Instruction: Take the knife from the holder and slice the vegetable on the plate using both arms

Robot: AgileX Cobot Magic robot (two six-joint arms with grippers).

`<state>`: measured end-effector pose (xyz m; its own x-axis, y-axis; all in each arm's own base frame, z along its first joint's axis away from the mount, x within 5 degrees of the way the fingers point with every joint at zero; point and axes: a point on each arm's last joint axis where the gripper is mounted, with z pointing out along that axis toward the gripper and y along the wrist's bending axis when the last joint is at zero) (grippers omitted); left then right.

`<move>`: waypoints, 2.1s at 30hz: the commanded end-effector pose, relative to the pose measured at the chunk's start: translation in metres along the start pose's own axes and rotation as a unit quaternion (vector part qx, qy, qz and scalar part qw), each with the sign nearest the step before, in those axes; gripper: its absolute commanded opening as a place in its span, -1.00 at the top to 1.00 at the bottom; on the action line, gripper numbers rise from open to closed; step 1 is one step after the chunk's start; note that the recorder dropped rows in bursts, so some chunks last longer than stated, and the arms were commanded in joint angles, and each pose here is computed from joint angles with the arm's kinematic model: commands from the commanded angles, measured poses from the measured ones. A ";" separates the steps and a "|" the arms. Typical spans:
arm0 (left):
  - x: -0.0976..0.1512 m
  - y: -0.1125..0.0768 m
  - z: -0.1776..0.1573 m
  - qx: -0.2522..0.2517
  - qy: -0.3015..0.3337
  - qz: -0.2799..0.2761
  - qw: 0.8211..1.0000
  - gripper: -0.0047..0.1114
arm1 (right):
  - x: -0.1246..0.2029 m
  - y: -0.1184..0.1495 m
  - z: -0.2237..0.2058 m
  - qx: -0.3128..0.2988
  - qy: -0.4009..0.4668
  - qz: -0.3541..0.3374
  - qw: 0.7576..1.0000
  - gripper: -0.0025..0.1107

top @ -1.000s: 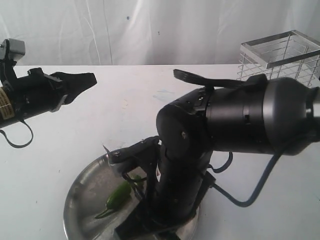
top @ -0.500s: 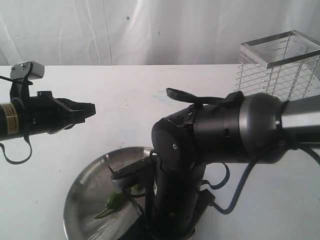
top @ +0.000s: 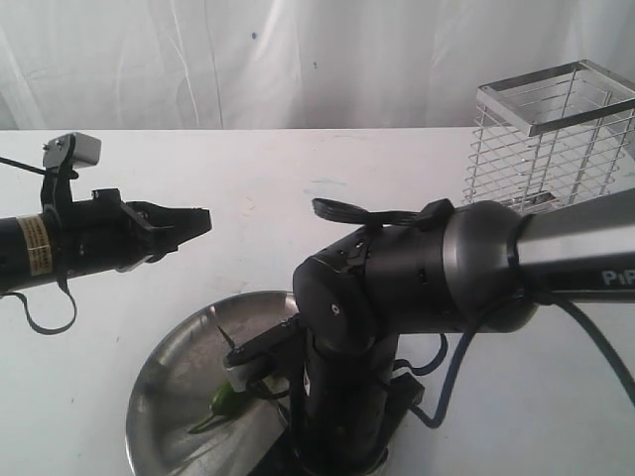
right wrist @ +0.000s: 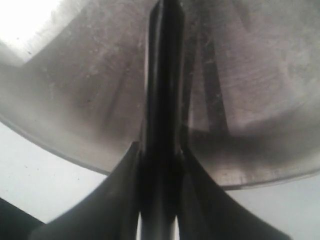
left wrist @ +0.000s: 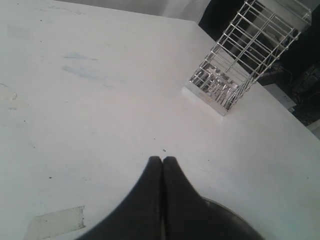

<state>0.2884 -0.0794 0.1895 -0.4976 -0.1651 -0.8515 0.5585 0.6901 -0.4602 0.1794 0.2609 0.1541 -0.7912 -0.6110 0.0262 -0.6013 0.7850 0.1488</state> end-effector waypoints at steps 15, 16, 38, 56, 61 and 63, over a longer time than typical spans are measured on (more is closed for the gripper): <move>0.000 -0.003 0.000 0.008 -0.005 0.006 1.000 0.92 | -0.008 0.000 0.001 0.003 -0.040 -0.011 0.999 0.96; 0.000 -0.003 0.000 0.008 -0.005 0.006 1.000 0.92 | -0.008 0.000 0.001 0.002 -0.043 -0.011 0.999 0.96; 0.000 -0.003 0.000 0.008 -0.005 0.006 1.000 0.92 | -0.013 -0.006 0.000 -0.001 -0.062 0.000 0.998 0.96; 0.004 -0.004 0.000 0.019 0.013 0.020 1.000 0.92 | -0.012 -0.003 0.000 -0.018 -0.052 0.016 0.998 0.96; 0.004 -0.005 0.000 0.020 0.015 0.022 0.999 0.92 | -0.012 -0.003 0.000 -0.018 -0.052 0.016 0.998 0.96; 0.004 -0.005 0.000 0.020 0.015 0.021 0.999 0.92 | -0.012 -0.003 0.000 -0.018 -0.052 0.016 0.998 0.96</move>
<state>0.2860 -0.0816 0.1881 -0.4902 -0.1194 -0.8634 0.5977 0.6750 -0.4327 0.1887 0.2673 0.1528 -0.8168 -0.5724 -0.0714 -0.5749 0.7974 0.1837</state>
